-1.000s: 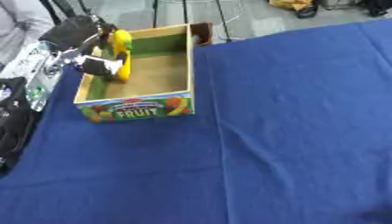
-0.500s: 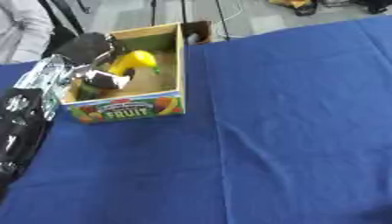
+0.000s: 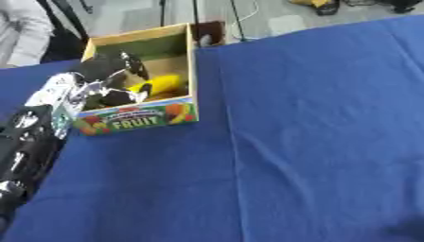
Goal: Pick up objects on the table and place them in the box.
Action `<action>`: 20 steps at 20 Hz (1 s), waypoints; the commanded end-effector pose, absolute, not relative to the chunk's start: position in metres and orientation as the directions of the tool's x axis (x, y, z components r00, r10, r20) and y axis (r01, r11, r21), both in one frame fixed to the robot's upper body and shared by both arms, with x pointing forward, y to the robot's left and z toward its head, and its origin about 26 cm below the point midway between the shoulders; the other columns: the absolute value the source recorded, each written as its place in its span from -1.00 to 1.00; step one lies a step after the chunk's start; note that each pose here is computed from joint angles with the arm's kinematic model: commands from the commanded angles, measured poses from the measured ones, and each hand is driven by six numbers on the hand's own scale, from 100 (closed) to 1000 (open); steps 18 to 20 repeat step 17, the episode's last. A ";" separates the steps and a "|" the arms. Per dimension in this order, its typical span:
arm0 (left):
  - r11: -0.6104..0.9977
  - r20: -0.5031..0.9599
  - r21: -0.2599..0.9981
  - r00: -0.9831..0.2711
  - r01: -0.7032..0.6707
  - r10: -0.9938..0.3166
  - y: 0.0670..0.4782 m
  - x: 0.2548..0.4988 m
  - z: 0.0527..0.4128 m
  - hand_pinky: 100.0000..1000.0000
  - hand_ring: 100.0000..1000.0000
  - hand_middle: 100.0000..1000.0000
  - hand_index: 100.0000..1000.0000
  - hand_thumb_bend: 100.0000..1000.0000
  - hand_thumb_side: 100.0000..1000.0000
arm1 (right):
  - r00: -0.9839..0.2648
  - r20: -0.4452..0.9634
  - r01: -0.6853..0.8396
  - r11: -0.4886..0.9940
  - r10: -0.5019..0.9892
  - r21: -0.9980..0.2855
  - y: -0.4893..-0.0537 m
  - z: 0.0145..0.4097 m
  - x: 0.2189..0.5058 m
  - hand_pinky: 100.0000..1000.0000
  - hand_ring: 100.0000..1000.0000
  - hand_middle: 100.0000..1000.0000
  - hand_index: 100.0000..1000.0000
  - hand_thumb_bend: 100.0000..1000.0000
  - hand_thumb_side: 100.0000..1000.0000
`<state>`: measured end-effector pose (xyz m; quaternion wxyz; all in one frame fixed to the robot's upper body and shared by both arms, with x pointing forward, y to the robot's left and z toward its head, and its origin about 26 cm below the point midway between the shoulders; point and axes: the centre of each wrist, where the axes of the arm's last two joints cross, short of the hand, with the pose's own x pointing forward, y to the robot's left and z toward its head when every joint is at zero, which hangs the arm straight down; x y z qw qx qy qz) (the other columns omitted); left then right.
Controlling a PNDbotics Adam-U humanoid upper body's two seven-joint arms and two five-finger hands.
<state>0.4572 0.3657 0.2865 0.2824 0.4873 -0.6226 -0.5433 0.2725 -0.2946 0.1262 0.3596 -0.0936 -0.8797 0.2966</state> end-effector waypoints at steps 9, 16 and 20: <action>-0.055 -0.237 0.839 -0.273 -0.541 -0.932 0.396 0.417 0.360 -0.14 0.44 0.22 0.47 -1.00 -0.01 | -0.709 0.578 -0.032 0.801 0.403 -0.598 -0.300 0.128 0.267 0.51 -0.16 -0.13 0.17 -1.00 1.00; 0.115 -0.147 0.782 -0.360 -0.613 -0.921 0.392 0.382 0.380 -0.47 0.05 -0.16 0.14 -1.00 -0.08 | -0.694 0.599 -0.035 0.813 0.398 -0.581 -0.303 0.127 0.265 0.51 -0.16 -0.13 0.17 -1.00 1.00; 0.147 -0.134 0.767 -0.379 -0.625 -0.916 0.388 0.373 0.383 -0.48 0.05 -0.17 0.15 -1.00 -0.07 | -0.693 0.603 -0.035 0.816 0.397 -0.577 -0.304 0.126 0.264 0.51 -0.16 -0.13 0.17 -1.00 1.00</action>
